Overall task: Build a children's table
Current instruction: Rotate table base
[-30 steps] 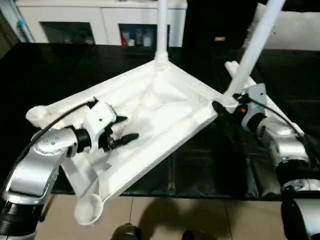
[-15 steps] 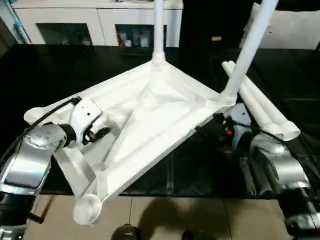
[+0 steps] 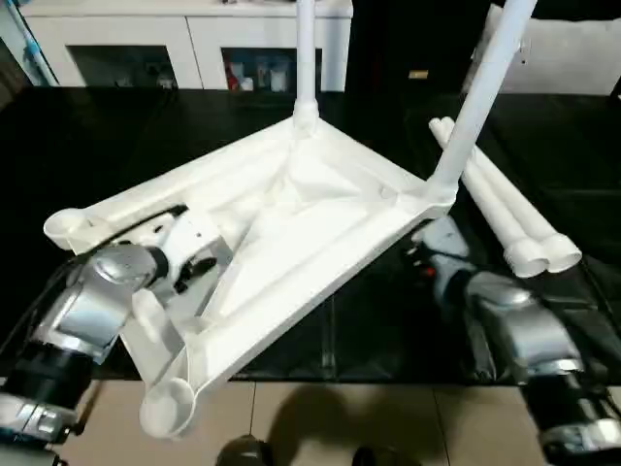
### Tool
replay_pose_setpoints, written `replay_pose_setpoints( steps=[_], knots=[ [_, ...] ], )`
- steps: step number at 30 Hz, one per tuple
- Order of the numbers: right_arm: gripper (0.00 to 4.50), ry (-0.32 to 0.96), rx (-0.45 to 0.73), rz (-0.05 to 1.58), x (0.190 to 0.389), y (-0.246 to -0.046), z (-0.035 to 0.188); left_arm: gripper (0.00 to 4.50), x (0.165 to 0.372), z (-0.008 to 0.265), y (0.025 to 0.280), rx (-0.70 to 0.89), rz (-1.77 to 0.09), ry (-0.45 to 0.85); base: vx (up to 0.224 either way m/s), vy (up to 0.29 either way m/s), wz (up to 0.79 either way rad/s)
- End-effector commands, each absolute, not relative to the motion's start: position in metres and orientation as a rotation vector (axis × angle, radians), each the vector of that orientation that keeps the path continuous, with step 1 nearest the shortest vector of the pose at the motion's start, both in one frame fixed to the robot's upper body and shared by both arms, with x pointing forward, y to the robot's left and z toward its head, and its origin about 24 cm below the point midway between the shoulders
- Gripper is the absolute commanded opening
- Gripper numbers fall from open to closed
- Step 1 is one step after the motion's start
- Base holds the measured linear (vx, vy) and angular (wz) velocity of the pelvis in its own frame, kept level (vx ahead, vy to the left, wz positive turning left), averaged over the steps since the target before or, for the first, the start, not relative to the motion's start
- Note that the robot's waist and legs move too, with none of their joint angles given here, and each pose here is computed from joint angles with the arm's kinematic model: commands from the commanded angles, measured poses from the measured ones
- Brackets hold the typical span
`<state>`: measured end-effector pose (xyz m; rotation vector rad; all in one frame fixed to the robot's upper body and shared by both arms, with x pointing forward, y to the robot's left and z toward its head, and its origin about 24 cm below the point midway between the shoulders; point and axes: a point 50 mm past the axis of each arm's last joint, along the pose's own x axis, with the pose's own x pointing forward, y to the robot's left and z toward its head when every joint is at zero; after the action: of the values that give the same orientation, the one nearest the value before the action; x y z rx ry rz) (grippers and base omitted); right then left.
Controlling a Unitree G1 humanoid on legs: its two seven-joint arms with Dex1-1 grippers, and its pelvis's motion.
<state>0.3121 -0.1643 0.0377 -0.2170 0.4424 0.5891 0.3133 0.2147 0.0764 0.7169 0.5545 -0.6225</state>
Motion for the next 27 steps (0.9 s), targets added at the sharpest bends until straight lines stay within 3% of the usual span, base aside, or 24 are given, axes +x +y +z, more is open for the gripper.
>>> replay_pose_setpoints(
  steps=[1,14,17,19,23,27],
  knots=[
    [4.5,0.43,-0.235,0.584,0.319,-0.159,0.04,1.72,0.311,0.078,0.205,0.685,-0.743,0.556,0.0,0.0,0.0],
    [4.5,0.364,-0.221,0.566,0.336,-0.135,0.046,0.71,0.285,0.074,0.152,0.491,-1.236,0.525,0.0,0.0,0.0],
    [4.5,0.353,-0.234,0.553,0.339,-0.136,0.047,0.65,0.288,0.075,0.143,0.474,-1.264,0.492,0.0,0.0,0.0],
    [4.5,0.346,-0.247,0.539,0.341,-0.14,0.048,0.29,0.296,0.075,0.135,0.462,-1.24,0.451,0.0,0.0,0.0],
    [4.5,0.327,-0.263,0.508,0.342,-0.148,0.051,0.07,0.301,0.075,0.122,0.434,-1.249,0.414,0.0,0.0,0.0],
    [4.5,0.256,-0.26,0.459,0.347,-0.161,0.064,0.07,0.313,0.073,0.111,0.434,-1.182,0.377,0.0,0.0,0.0]
  ],
)
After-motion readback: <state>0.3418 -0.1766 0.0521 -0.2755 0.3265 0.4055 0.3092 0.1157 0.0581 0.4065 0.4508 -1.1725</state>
